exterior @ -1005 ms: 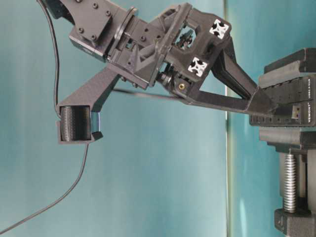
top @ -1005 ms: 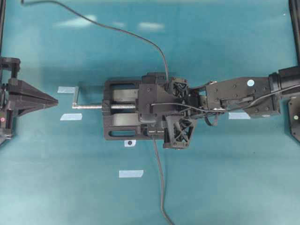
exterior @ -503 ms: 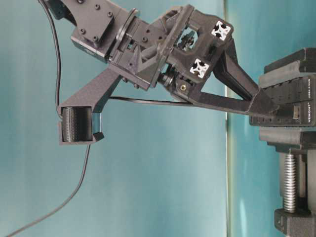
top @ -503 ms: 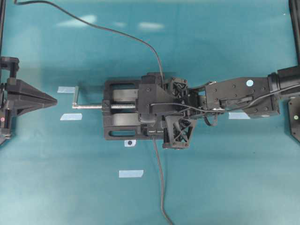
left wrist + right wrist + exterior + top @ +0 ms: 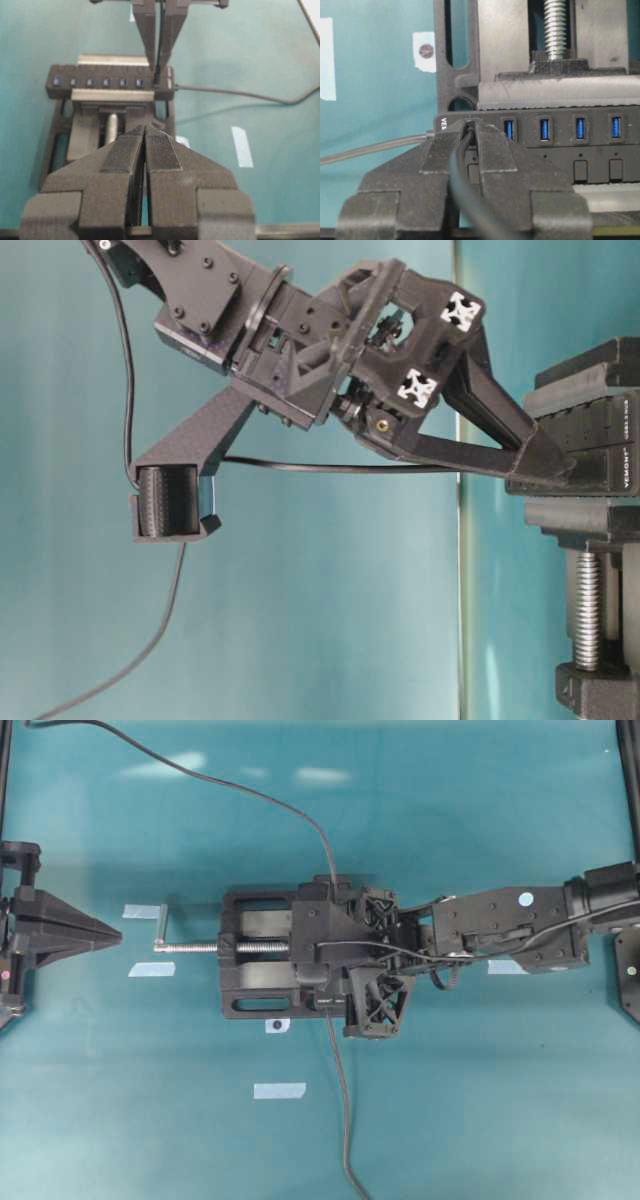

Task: Insert the USB into the front port of the fixed hub.
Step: 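Push the USB plug into the front port with the right gripper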

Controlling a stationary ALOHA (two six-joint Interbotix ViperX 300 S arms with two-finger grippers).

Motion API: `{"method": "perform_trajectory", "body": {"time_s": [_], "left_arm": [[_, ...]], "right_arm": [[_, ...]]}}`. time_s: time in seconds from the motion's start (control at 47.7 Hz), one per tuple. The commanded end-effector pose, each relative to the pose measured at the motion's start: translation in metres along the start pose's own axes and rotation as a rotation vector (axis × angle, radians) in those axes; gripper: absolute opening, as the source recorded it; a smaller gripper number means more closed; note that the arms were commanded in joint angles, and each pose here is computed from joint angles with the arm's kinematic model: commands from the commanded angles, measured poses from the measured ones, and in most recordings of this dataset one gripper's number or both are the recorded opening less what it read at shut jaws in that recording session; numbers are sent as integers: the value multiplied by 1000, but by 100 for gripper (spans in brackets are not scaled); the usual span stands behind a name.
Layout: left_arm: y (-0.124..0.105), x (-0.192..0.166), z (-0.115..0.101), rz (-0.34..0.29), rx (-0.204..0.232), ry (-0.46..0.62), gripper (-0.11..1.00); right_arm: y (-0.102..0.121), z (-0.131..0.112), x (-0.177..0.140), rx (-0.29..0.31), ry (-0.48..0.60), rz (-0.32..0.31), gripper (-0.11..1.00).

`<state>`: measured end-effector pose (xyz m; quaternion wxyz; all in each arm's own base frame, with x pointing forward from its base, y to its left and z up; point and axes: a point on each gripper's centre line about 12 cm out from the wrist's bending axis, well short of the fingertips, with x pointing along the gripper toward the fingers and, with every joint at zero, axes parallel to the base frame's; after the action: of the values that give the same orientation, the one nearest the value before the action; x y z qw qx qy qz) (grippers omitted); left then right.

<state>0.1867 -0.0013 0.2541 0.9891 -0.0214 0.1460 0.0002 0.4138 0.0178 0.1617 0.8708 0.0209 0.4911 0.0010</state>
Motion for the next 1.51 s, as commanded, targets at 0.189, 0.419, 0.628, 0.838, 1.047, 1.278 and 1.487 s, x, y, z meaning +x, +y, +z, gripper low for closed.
{"method": "perform_trajectory", "body": {"time_s": [0.189,0.419,0.628,0.838,1.047,1.278,1.487], "left_arm": [[0,0,5,0,2,-12,0],[0,0,4,0,2,-11,0],[0,1,3,0,0,-8,0],[0,1,3,0,2,-9,0],[0,0,5,0,0,-12,0],[0,0,5,0,0,-12,0],[-1,-1,6,-4,-2,-20,0]], "right_arm": [[5,-5,9,6,28,7,7],[5,-6,9,7,30,7,6],[5,-5,9,8,33,6,6],[5,-5,7,8,44,6,6],[4,3,0,9,1,8,8],[2,6,-4,15,-21,7,23],[0,14,-12,20,-43,5,49]]}}
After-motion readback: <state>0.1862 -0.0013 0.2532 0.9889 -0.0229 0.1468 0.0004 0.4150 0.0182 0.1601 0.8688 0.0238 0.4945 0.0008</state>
